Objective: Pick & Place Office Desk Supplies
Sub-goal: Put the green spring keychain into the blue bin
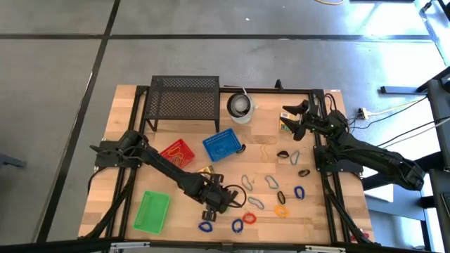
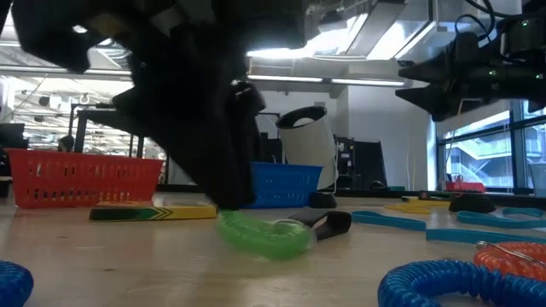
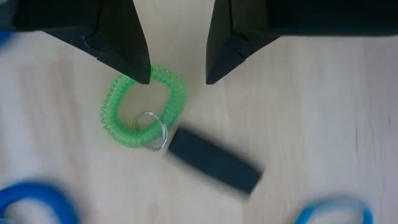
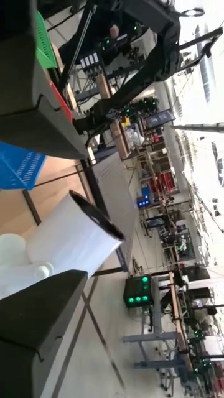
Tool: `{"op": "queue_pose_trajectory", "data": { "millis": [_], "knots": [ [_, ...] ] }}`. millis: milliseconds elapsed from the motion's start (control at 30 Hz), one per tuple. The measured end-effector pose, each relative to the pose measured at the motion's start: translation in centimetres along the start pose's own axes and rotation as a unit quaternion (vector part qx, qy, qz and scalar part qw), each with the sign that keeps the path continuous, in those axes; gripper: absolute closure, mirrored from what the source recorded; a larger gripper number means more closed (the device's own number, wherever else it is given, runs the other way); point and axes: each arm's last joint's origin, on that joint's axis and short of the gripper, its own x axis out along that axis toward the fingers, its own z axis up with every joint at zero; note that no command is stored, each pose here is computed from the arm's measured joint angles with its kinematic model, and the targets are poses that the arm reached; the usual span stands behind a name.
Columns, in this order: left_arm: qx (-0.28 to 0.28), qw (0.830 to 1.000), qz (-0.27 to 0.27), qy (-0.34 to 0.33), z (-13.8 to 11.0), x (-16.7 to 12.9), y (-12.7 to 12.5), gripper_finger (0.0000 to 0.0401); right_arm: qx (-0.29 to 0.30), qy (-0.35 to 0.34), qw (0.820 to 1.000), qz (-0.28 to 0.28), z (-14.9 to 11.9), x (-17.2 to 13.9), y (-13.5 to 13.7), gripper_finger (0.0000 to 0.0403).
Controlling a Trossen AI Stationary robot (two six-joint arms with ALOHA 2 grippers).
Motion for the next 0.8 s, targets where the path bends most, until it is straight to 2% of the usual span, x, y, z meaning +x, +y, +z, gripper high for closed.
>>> {"op": "queue_pose_trajectory", "data": {
  "millis": [133, 233, 533, 800],
  "knots": [
    [-0.050, 0.997, 0.017, 0.059, -1.2, -0.1, 0.3, 0.0251, -0.002, -0.004, 1.000, -0.002, 0.0, 0.1, 0.1, 0.0092],
    [-0.067, 0.995, 0.021, 0.064, -1.2, -0.2, 0.3, 0.0251, -0.003, -0.007, 1.000, -0.012, 0.0, 0.1, 0.2, 0.0092],
    [-0.047, 0.998, 0.015, 0.026, 1.4, -2.2, 0.0, 0.0251, -0.003, -0.007, 1.000, -0.011, 0.0, 0.1, 0.2, 0.0092],
    [-0.040, 0.999, 0.016, 0.015, 1.1, -1.5, 0.2, 0.0251, -0.002, -0.007, 1.000, -0.011, 0.0, 0.1, 0.2, 0.0092]
  ]
}}
